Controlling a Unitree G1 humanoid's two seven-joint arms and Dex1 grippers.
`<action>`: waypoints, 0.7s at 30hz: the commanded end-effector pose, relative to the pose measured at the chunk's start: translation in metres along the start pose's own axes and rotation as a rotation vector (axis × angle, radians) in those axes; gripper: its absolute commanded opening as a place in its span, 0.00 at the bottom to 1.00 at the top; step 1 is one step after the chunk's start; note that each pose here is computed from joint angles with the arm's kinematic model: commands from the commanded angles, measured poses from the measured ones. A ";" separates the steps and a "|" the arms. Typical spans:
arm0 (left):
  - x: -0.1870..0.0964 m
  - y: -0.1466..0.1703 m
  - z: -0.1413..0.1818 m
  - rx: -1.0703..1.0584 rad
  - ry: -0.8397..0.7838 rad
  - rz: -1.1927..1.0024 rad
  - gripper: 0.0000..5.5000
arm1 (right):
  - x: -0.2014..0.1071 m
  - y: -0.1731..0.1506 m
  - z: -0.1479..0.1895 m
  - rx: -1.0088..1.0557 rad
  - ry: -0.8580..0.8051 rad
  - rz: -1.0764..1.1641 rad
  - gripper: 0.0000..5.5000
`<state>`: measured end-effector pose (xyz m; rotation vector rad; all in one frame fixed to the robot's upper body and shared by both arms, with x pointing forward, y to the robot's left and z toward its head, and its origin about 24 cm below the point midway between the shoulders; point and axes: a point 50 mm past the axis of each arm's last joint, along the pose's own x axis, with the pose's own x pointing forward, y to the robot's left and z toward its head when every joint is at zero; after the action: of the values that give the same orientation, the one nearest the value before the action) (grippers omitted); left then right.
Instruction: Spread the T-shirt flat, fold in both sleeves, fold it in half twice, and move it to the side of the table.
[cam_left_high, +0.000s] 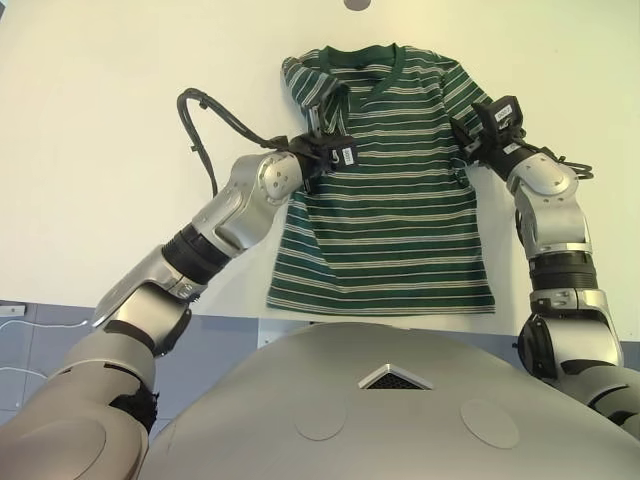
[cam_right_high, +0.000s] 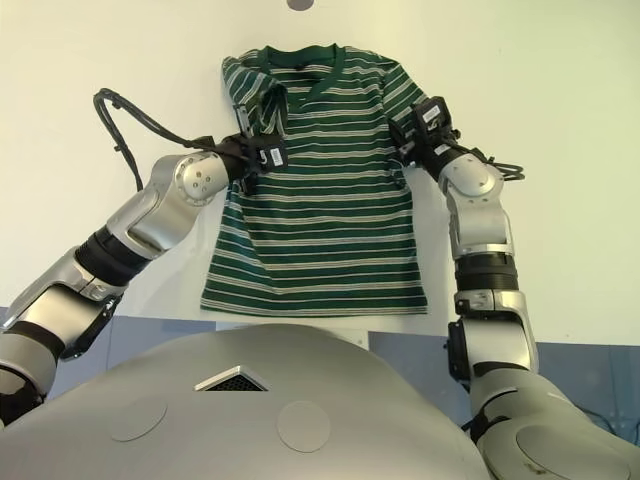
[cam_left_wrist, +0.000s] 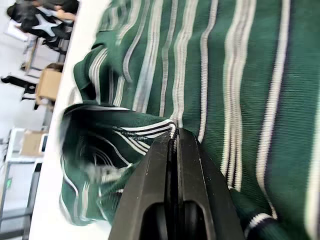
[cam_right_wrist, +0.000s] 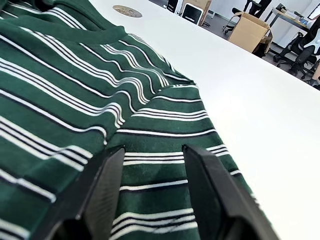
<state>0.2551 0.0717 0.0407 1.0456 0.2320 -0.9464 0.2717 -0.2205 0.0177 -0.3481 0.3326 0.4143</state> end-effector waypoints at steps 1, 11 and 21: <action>-0.014 -0.005 0.008 -0.066 -0.008 -0.039 0.12 | -0.002 0.007 -0.009 0.014 0.040 0.015 0.39; -0.078 0.003 0.022 -0.605 -0.386 -0.011 0.43 | -0.024 -0.027 0.000 0.406 -0.119 -0.197 0.39; -0.094 -0.038 -0.019 -0.749 -0.384 -0.041 0.48 | -0.009 -0.039 -0.024 0.622 0.044 -0.200 0.36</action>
<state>0.1838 0.1289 0.0668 0.1073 0.2189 -0.9144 0.2784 -0.2637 0.0156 0.2229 0.3937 0.0927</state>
